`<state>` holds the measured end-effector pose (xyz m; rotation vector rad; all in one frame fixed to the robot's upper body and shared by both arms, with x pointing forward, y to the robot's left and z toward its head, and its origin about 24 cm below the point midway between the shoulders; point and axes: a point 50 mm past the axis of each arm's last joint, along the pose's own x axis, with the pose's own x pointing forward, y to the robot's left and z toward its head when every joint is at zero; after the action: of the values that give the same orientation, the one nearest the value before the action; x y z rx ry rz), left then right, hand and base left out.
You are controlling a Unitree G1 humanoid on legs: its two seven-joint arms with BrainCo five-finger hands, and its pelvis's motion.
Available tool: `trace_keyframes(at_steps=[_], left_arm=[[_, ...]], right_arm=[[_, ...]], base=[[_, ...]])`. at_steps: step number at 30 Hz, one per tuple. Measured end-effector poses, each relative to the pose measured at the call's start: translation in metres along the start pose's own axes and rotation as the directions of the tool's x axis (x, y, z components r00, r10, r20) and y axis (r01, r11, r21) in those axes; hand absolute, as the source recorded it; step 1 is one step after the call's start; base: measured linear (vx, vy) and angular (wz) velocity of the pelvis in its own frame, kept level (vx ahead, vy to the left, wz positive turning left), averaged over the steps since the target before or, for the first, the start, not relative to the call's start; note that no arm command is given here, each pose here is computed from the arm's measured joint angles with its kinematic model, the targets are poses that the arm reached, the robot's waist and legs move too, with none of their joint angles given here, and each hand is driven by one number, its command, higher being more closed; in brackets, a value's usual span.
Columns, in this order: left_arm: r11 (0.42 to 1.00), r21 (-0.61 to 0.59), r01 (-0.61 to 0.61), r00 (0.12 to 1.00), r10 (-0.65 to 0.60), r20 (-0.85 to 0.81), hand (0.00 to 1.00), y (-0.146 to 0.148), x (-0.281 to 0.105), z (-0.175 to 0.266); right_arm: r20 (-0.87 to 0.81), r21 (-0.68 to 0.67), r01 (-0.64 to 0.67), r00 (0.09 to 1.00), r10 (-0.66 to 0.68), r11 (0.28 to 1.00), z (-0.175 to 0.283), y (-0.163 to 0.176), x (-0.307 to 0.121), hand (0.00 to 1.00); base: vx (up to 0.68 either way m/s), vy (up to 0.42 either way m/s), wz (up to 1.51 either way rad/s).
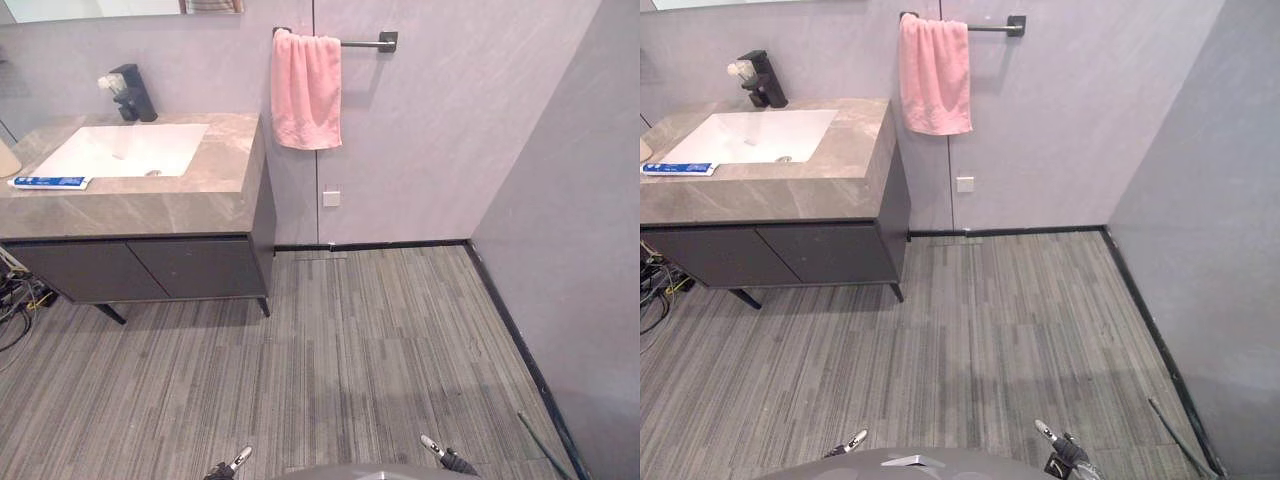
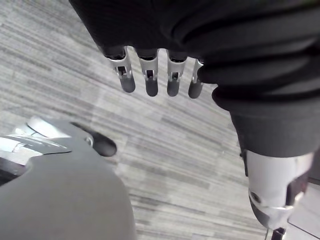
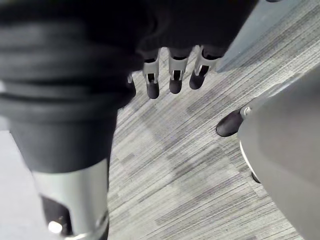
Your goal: Organize washtable
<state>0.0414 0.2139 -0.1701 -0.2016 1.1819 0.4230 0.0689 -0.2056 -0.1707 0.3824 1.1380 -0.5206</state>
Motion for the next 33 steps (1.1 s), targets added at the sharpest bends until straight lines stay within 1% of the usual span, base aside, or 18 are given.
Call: trace_keyframes(at_steps=[6, 9, 16, 33], left_arm=[[1.000, 0.002, 0.004, 1.000, -0.004, 0.001, 0.00, 0.0008, -0.0001, 0.0001], [0.999, 0.048, 0.006, 1.000, -0.007, 0.006, 0.00, 0.0016, 0.0003, 0.0022], [0.996, 0.085, 0.007, 1.000, -0.008, 0.006, 0.00, 0.0027, 0.0004, 0.0029], [0.996, 0.085, 0.003, 1.000, -0.003, 0.005, 0.00, 0.0037, 0.0002, 0.0021]], right_arm=[[0.000, -0.005, -0.007, 1.000, 0.007, 1.000, -0.0006, 0.0028, 0.0001, 0.00], [0.000, -0.057, -0.020, 1.000, 0.020, 0.998, 0.0002, 0.0060, 0.0003, 0.00], [-0.006, -0.073, -0.027, 1.000, 0.027, 0.997, -0.0018, 0.0072, 0.0000, 0.00], [-0.008, -0.080, -0.031, 0.999, 0.031, 0.996, -0.0029, 0.0084, -0.0002, 0.00]], base=[[0.05, -0.007, 0.01], [0.08, -0.011, 0.00], [0.04, 0.001, -0.01], [0.00, 0.001, 0.00]])
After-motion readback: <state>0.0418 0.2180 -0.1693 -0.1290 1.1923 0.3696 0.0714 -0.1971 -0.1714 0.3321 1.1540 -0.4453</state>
